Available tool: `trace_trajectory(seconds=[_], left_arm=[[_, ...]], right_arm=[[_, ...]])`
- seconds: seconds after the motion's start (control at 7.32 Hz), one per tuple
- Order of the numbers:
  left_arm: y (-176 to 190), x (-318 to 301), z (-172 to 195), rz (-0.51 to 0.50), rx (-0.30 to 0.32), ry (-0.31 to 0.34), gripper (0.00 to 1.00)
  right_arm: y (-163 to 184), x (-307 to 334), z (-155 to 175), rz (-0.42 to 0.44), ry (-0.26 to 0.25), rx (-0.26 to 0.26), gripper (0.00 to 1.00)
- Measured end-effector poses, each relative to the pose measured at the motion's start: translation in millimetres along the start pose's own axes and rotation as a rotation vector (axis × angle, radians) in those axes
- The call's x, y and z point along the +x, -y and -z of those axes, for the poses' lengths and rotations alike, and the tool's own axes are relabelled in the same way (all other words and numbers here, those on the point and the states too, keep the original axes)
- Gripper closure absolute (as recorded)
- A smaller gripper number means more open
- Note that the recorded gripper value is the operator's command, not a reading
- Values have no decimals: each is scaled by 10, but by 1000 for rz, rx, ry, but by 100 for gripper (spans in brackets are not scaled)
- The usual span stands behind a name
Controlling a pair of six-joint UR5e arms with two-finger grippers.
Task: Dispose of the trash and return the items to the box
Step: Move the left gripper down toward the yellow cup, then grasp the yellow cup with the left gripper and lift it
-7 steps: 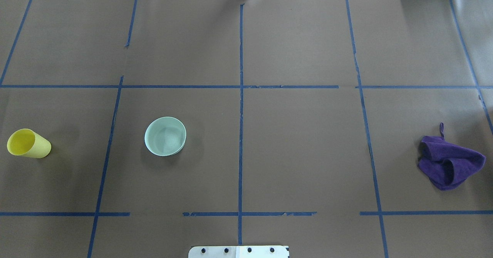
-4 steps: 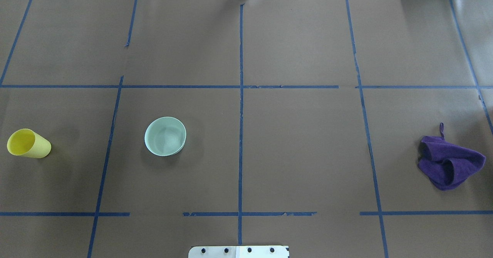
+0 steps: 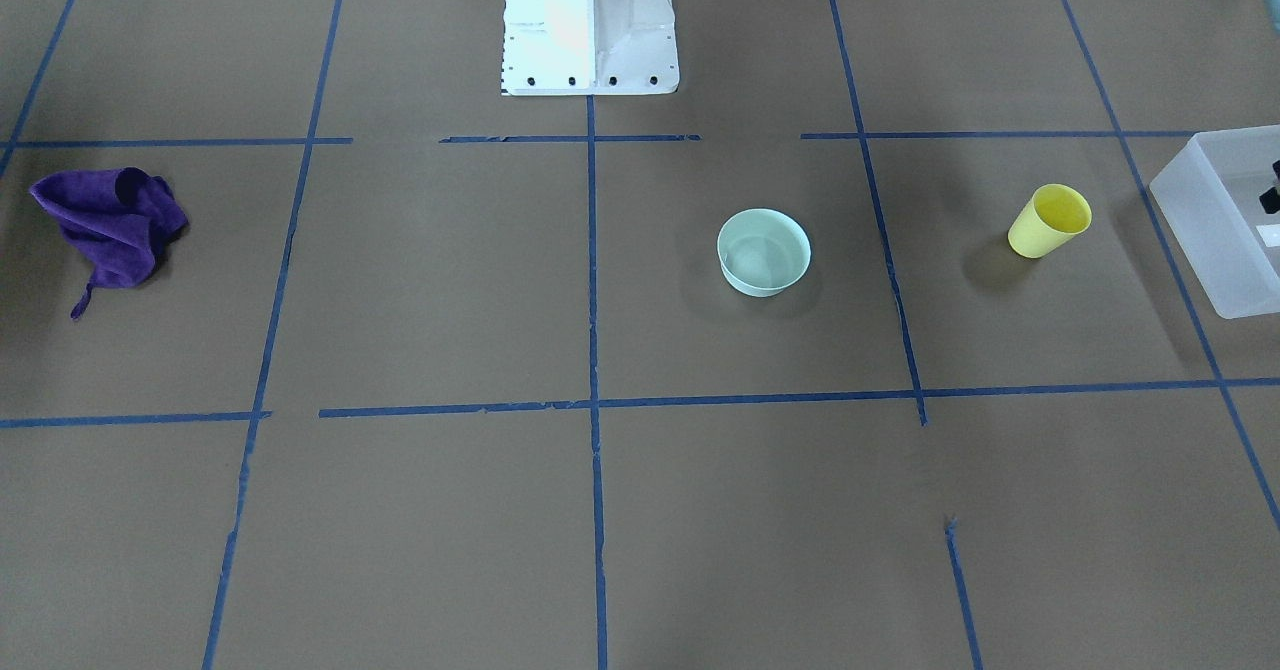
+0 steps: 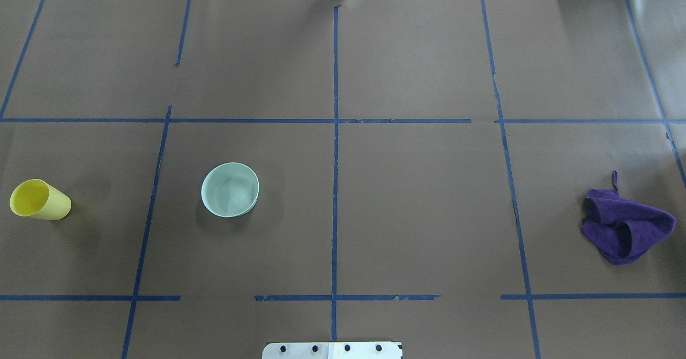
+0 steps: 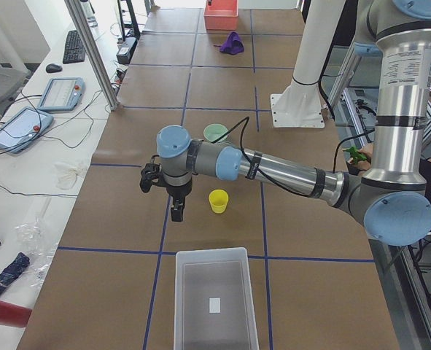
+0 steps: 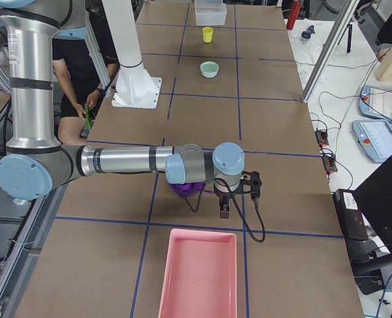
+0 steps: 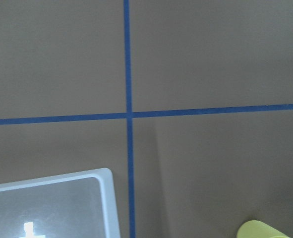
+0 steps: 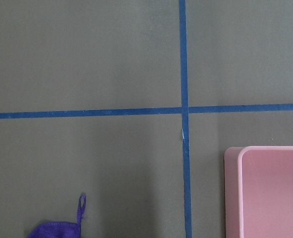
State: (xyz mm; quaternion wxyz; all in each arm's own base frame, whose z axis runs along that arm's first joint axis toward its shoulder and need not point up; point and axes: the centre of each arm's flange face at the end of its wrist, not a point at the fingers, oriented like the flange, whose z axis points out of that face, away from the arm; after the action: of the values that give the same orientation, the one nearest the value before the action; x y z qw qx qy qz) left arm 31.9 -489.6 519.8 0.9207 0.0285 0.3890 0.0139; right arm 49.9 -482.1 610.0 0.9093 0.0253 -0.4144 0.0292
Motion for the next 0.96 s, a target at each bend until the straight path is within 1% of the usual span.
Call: trace_trajectory(seconds=[0.14, 0.41, 0.55, 0.68, 0.96], left_arm=[[-110, 152, -157, 9, 0, -14, 0], [-534, 300, -592, 41, 19, -65, 0], [-733, 347, -795, 57, 17, -92, 0], [-853, 364, -989, 70, 12, -104, 0], [-943, 271, -1287, 78, 16, -95, 0]], right_arm=[[0, -12, -2, 1, 3, -1, 0], [2, -21, -2, 2, 6, -2, 0], [3, -22, -2, 2, 7, -2, 0], [3, -23, -1, 2, 7, -2, 0], [4, -26, 1, 3, 8, -1, 0]])
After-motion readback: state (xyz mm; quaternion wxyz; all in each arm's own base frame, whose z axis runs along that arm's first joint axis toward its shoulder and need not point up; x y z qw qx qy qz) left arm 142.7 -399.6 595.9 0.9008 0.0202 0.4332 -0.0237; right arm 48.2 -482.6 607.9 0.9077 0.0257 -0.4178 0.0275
